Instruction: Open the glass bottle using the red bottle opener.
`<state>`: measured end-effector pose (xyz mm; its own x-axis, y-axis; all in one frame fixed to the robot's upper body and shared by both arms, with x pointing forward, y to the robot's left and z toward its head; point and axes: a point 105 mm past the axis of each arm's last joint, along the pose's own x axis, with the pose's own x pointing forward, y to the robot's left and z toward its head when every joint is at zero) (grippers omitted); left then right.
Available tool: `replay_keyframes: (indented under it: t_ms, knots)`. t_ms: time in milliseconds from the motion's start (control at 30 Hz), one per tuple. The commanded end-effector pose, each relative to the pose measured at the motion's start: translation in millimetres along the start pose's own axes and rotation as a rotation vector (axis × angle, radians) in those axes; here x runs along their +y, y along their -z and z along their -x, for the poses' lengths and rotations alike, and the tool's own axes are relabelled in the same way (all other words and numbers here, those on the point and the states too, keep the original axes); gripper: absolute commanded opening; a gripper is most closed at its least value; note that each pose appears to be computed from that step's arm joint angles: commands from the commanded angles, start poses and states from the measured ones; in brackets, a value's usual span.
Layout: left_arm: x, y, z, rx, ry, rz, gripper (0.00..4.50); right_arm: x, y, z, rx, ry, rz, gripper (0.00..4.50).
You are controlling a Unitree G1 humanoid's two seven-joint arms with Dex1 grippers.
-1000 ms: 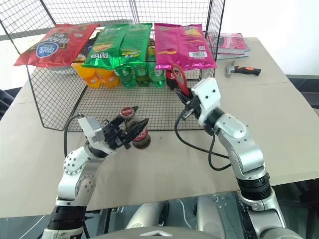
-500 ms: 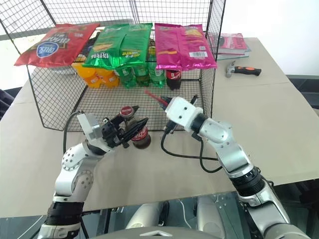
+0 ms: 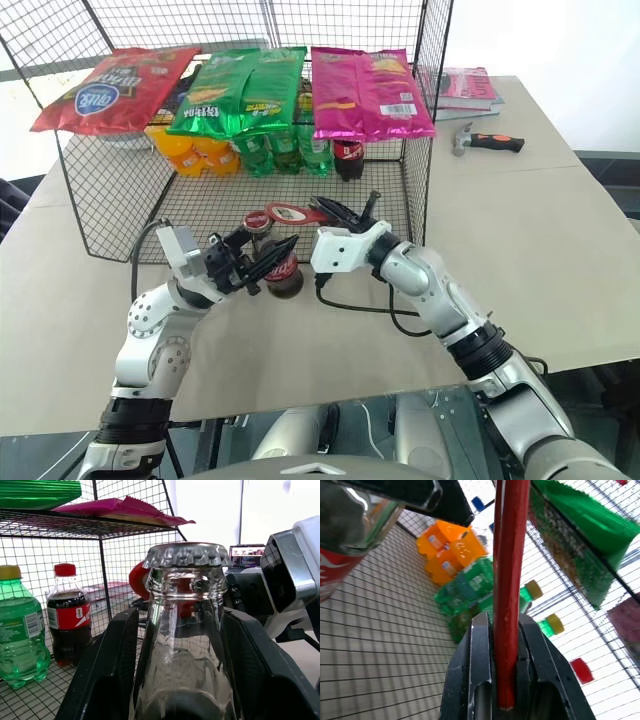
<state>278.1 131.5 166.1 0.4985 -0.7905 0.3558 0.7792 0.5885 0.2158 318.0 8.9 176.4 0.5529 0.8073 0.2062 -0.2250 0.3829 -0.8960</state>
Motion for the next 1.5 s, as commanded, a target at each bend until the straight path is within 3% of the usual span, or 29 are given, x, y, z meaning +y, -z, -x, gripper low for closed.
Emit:
replay_keyframes:
  t_ms: [33, 200, 633, 833, 1200, 1500]
  knots:
    - [0, 7, -5, 0.026, 0.003, -0.002, 2.06, 4, -27, -9, -0.118, 0.022, 0.070, 0.00]
    - [1, 8, -6, 0.030, -0.006, 0.002, 2.06, 3, -37, -10, -0.153, 0.071, -0.006, 0.00]
    - [2, 10, -9, 0.035, -0.009, 0.016, 2.06, 39, -33, -14, -0.119, -0.151, -0.075, 0.00]
    - [1, 9, -9, 0.034, -0.019, 0.021, 2.06, 42, -24, -20, -0.066, -0.167, 0.031, 0.00]
    - [0, 10, -9, 0.041, -0.034, 0.030, 2.06, 39, -31, -28, -0.123, -0.062, 0.102, 0.00]
    - [1, 12, -8, 0.045, -0.042, 0.035, 2.06, 63, -47, -23, -0.204, -0.198, -0.010, 0.00]
